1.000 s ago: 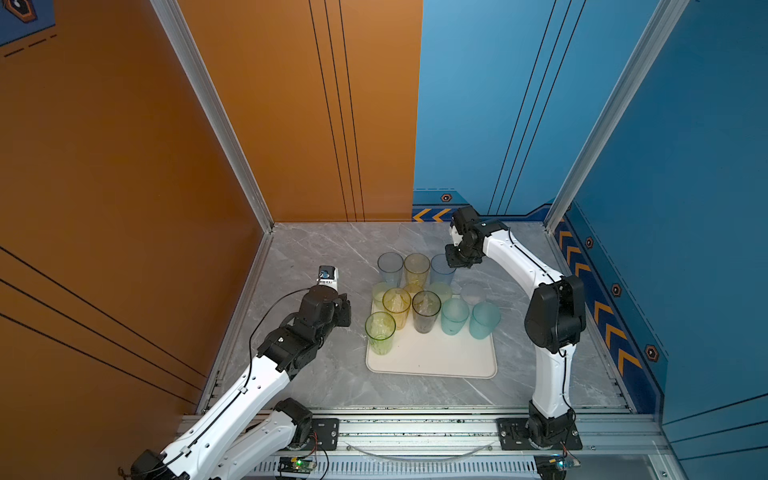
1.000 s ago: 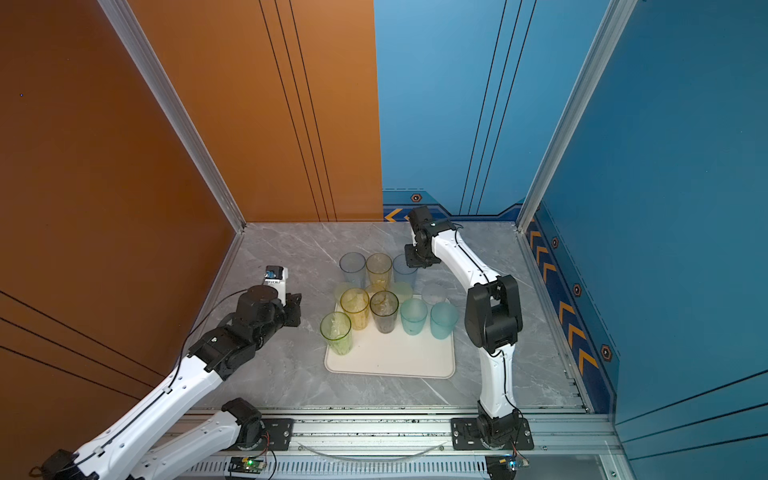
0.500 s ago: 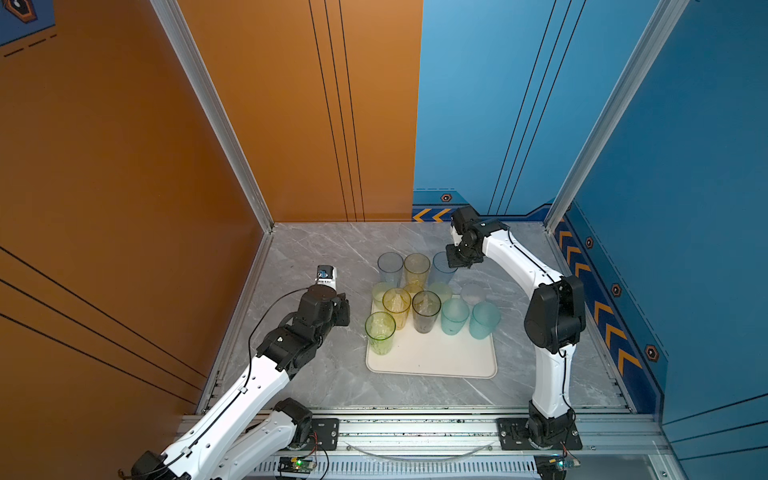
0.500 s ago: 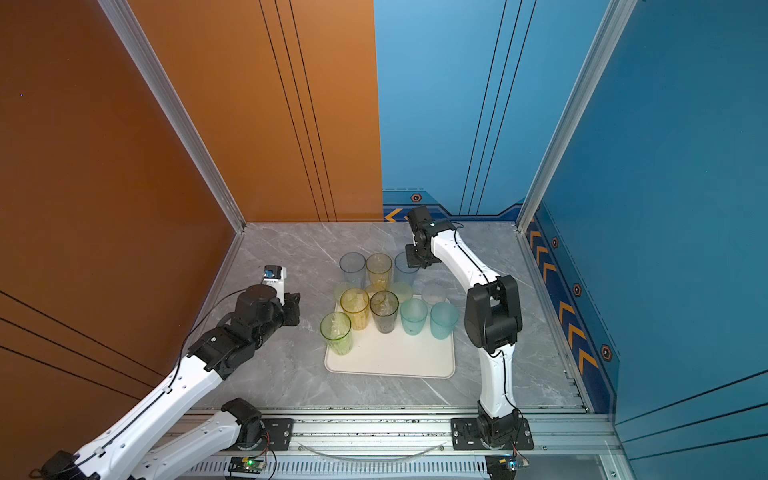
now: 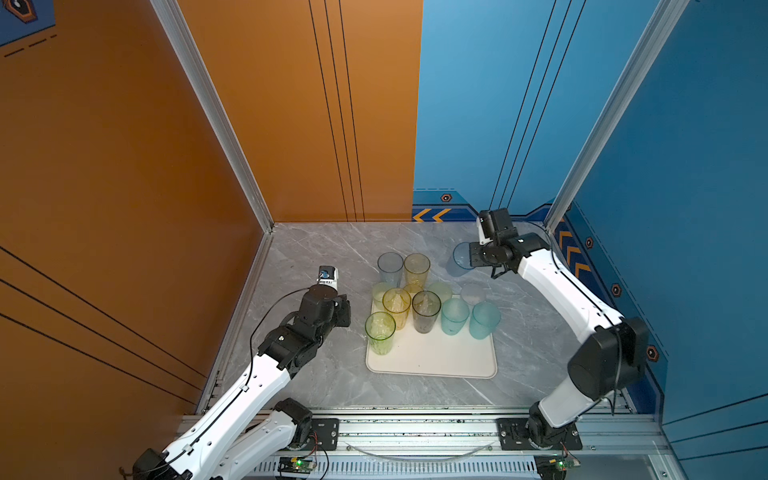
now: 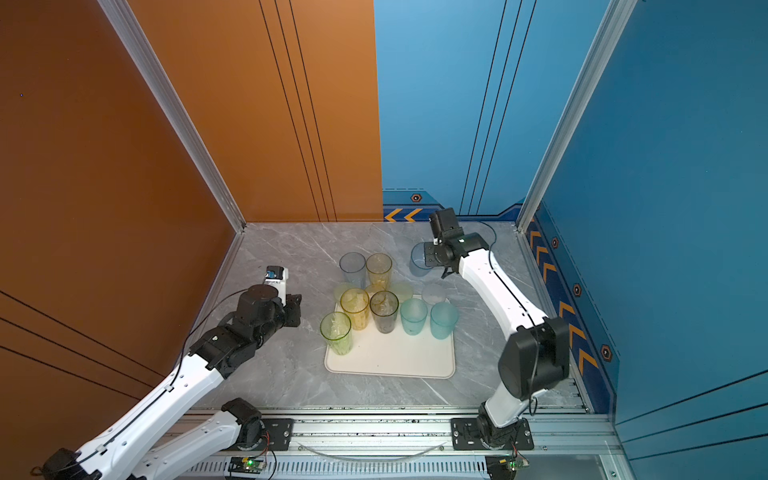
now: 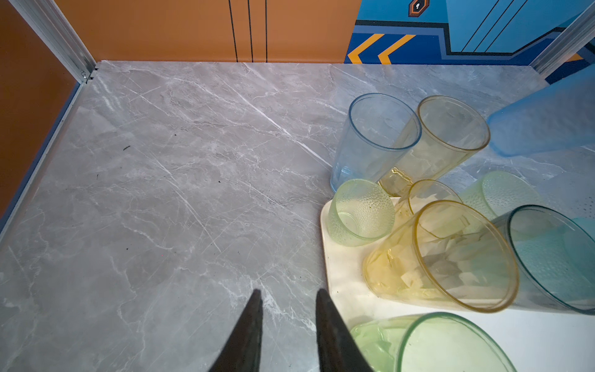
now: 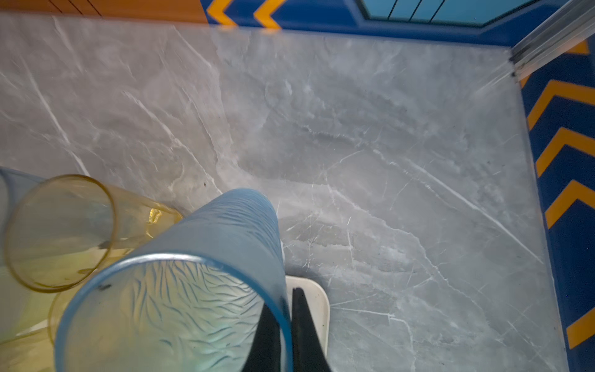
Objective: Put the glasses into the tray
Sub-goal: 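Close the right gripper on the light blue cup's rim and lift it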
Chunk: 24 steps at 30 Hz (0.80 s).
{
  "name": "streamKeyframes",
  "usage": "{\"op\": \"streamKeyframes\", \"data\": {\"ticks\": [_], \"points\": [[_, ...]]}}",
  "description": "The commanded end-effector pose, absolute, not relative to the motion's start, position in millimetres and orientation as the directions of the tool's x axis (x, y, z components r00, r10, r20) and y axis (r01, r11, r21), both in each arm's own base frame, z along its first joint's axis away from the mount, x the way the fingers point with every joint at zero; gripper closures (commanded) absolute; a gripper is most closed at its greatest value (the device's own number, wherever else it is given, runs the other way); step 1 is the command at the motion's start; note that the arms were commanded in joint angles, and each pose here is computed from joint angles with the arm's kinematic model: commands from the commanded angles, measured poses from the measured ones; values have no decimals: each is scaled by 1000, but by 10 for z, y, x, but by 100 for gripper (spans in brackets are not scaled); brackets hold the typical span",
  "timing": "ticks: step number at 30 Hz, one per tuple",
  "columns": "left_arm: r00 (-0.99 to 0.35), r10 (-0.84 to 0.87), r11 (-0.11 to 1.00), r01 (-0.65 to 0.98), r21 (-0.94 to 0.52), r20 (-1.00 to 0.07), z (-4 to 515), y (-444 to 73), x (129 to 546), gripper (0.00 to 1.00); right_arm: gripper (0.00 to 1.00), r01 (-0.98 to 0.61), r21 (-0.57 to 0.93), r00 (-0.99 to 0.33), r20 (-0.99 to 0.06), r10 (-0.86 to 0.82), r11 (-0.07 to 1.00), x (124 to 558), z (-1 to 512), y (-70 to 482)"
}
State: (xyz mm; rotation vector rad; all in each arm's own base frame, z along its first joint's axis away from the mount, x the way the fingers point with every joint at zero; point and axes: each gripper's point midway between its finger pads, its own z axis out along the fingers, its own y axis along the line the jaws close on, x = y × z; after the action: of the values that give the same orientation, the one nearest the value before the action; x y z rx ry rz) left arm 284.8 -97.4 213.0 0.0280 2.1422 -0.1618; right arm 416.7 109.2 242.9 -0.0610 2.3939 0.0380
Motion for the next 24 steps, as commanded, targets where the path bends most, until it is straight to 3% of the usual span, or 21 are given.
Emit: {"op": "streamKeyframes", "data": {"ticks": [1, 7, 12, 18, 24], "points": [[-575, -46, 991, 78, -111, -817, 2056, -957, 2806, 70, 100, -52, 81, -606, -795, 33, 995, 4049, 2975, 1020], [-583, -23, 993, 84, -89, -812, 2139, -965, 2845, 69, 100, -251, 202, -550, -834, 32, 947, 3256, 3589, 1240], [-590, -11, 992, 93, -81, -807, 2233, -1014, 2938, 69, 100, -475, 158, -536, -833, -142, 866, 2506, 3722, 1574], [-586, -18, 991, 99, -94, -810, 2335, -1077, 3027, 69, 100, -609, 48, -585, -701, -408, 792, 1952, 3281, 1875], [-589, -24, 988, 112, -110, -808, 2370, -1143, 3052, 70, 100, -635, -11, -630, -573, -525, 773, 1921, 2709, 2142]]}}
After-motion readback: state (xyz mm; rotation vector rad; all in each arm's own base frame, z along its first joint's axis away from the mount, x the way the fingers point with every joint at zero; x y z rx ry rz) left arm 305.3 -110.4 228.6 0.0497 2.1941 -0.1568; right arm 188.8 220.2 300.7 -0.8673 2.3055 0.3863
